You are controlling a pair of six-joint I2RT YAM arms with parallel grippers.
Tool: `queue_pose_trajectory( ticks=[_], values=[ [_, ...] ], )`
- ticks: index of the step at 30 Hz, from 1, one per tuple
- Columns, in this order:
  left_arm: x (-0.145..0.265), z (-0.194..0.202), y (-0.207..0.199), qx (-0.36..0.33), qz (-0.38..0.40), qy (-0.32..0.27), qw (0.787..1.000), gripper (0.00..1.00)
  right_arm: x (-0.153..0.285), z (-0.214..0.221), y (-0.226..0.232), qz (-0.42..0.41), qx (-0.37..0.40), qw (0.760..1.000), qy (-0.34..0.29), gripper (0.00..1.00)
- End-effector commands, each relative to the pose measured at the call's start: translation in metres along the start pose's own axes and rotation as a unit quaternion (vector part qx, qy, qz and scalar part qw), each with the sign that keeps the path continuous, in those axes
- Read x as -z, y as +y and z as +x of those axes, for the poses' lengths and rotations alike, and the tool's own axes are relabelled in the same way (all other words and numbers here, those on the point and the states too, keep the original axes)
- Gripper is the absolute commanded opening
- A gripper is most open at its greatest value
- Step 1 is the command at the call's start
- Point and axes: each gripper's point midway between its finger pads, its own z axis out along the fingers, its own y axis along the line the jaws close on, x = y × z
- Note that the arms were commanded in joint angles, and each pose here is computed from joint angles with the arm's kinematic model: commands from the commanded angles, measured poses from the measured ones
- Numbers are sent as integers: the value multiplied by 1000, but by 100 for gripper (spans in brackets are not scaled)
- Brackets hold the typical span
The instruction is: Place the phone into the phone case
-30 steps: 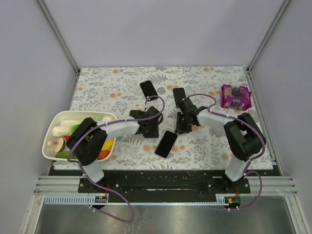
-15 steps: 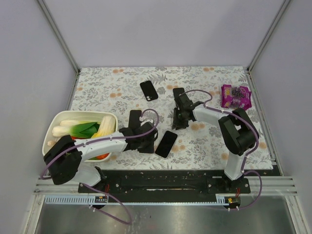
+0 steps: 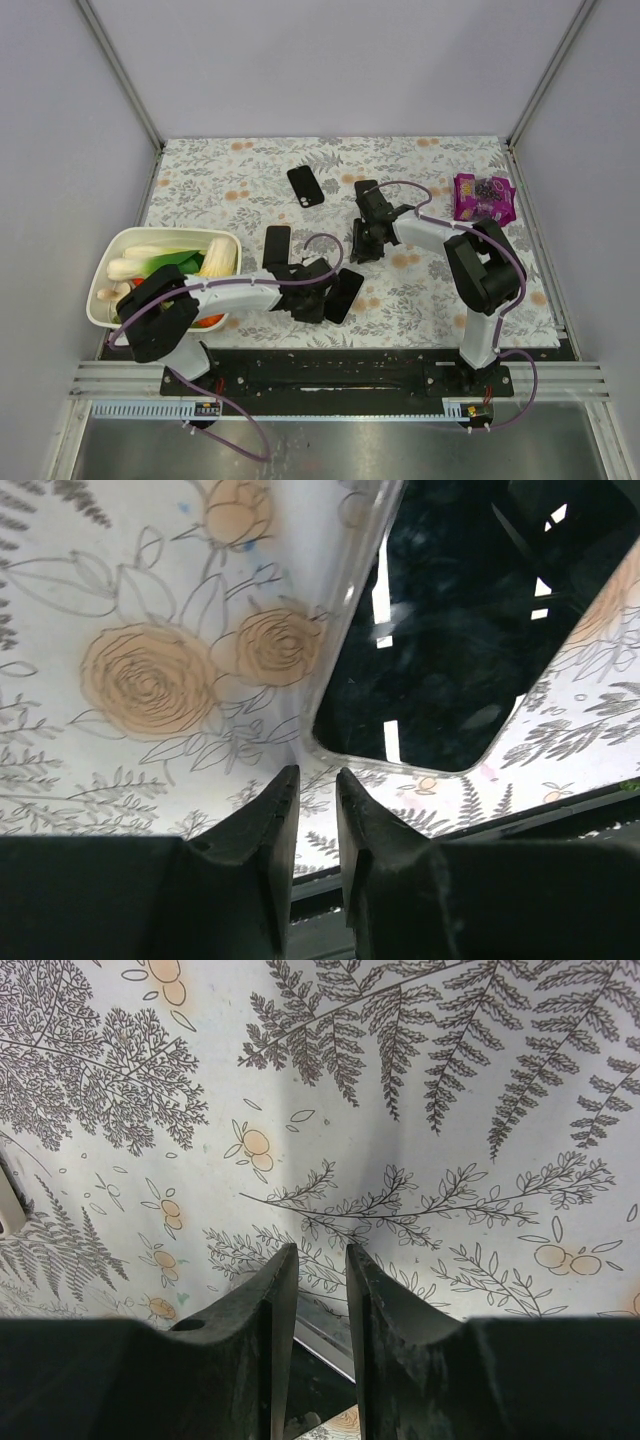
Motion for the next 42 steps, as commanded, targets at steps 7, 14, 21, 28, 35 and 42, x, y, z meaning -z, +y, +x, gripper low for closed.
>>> queue_pose_trajectory(
  ticks=[7,14,21,28,35,42],
  values=[
    [-12,-21,-32,-18,6,-8,1000,25,3,14,-14,11,2,1000,11,34],
    [-27,-62,-29,-3,-13,-27,1000,26,5,14,-33,35,-14,999,1,34],
    [-38,-113,-24,11,-17,-46,999,26,10,8,-47,42,-41,998,-9,34],
    [-49,-142,-4,29,-27,-52,998,26,17,25,-48,21,-58,998,-8,34],
    [-47,-158,2,47,-15,-58,997,27,23,54,-52,-7,-89,996,-3,34],
    [-39,-157,5,49,-11,-63,997,27,34,59,-71,23,-96,995,-33,34]
  ],
)
